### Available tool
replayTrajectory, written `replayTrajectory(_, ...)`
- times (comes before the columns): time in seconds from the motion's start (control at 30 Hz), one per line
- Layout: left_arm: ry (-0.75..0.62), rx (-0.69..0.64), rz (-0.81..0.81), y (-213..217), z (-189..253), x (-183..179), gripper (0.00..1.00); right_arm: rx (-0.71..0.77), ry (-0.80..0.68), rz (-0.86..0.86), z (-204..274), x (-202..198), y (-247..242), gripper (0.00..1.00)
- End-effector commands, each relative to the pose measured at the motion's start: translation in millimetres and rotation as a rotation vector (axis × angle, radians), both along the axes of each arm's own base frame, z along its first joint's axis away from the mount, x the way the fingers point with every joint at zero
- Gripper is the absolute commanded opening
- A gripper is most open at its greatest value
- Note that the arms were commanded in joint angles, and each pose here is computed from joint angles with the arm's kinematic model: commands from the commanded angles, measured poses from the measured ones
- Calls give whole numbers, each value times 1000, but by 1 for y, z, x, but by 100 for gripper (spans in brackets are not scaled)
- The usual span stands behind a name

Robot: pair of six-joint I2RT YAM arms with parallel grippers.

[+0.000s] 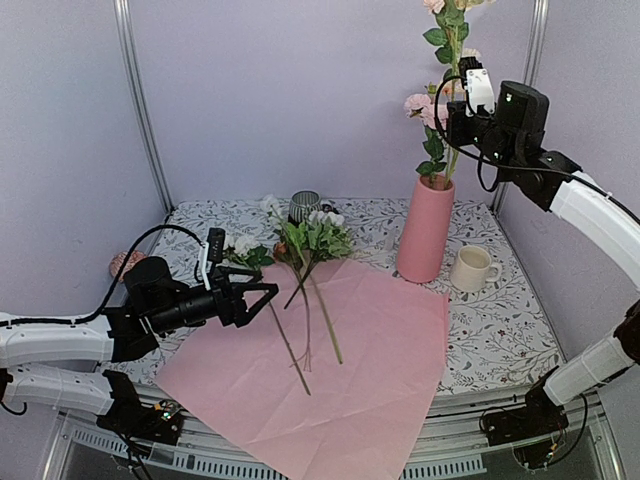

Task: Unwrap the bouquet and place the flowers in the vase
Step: Place the fake flower in the vase.

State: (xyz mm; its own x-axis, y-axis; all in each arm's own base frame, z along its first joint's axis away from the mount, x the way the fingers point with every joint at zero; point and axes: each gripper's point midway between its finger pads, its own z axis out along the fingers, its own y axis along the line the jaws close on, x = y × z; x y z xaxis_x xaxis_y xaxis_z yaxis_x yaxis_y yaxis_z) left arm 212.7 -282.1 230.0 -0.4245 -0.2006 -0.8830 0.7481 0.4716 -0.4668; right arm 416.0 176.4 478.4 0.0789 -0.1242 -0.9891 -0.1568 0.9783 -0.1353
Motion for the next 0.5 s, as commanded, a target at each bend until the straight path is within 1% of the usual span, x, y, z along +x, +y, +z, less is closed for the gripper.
replayTrajectory(0.0,18,5,3,2,-6,1,95,60,47,-3,-34,15,-8,2)
replayTrajectory(0.17,23,8,4,2,-8,1,95,107,141,-24,-90,27,-22,2)
replayTrajectory(0.33,23,11,4,2,-7,1,95,147,242,-36,-144,31,-24,3)
replayTrajectory(0.4,24,12,3,2,-8,1,95,152,274,-46,-160,32,-25,12)
replayTrajectory(0.47,26,10,2,1,-7,1,95,156,297,-55,-170,31,-26,33)
